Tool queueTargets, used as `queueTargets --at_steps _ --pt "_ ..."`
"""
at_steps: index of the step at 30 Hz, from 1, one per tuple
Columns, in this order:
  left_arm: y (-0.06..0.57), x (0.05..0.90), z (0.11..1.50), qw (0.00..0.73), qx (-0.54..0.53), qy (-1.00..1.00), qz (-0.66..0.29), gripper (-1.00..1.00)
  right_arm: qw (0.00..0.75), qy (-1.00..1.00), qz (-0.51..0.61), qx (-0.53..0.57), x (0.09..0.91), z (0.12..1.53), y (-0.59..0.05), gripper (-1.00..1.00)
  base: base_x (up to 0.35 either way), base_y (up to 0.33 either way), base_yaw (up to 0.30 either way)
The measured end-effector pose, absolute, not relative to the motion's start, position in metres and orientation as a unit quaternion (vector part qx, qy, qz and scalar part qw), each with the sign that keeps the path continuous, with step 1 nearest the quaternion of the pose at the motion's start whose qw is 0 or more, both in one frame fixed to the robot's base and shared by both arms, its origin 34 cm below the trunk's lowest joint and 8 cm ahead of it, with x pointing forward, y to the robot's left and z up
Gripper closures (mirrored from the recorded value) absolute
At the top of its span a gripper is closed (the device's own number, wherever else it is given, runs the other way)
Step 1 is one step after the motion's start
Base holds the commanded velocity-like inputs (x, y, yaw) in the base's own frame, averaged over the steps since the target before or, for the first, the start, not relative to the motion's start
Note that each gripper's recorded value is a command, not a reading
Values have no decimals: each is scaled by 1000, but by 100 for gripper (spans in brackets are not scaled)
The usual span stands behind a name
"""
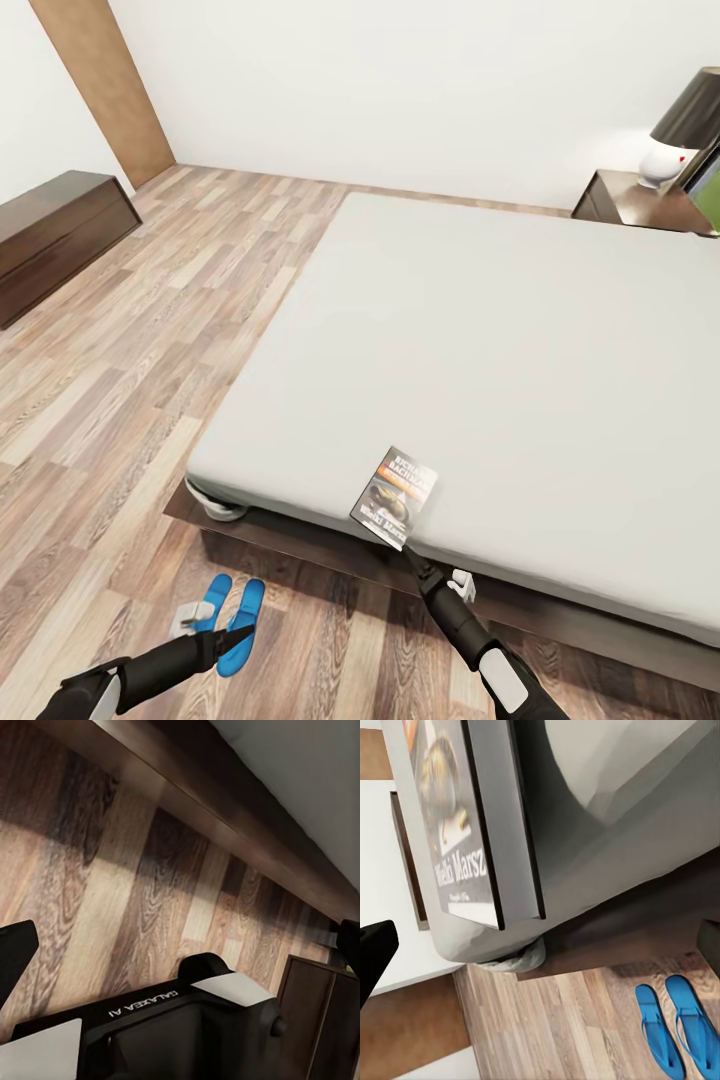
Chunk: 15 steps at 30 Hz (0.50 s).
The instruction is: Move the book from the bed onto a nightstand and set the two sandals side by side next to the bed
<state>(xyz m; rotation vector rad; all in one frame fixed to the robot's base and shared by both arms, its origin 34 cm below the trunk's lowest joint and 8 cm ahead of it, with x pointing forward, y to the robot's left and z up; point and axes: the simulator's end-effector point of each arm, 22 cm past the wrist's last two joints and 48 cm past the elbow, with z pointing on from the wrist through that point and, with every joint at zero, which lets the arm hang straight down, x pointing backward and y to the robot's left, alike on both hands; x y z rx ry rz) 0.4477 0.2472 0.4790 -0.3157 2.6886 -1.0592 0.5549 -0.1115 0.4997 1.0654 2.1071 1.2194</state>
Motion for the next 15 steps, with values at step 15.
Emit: queueTargets --at_steps 15 --pt "247 448 479 119 -106 919 -361 -100 240 770 445 389 555 500 -111 -100 15 71 0"
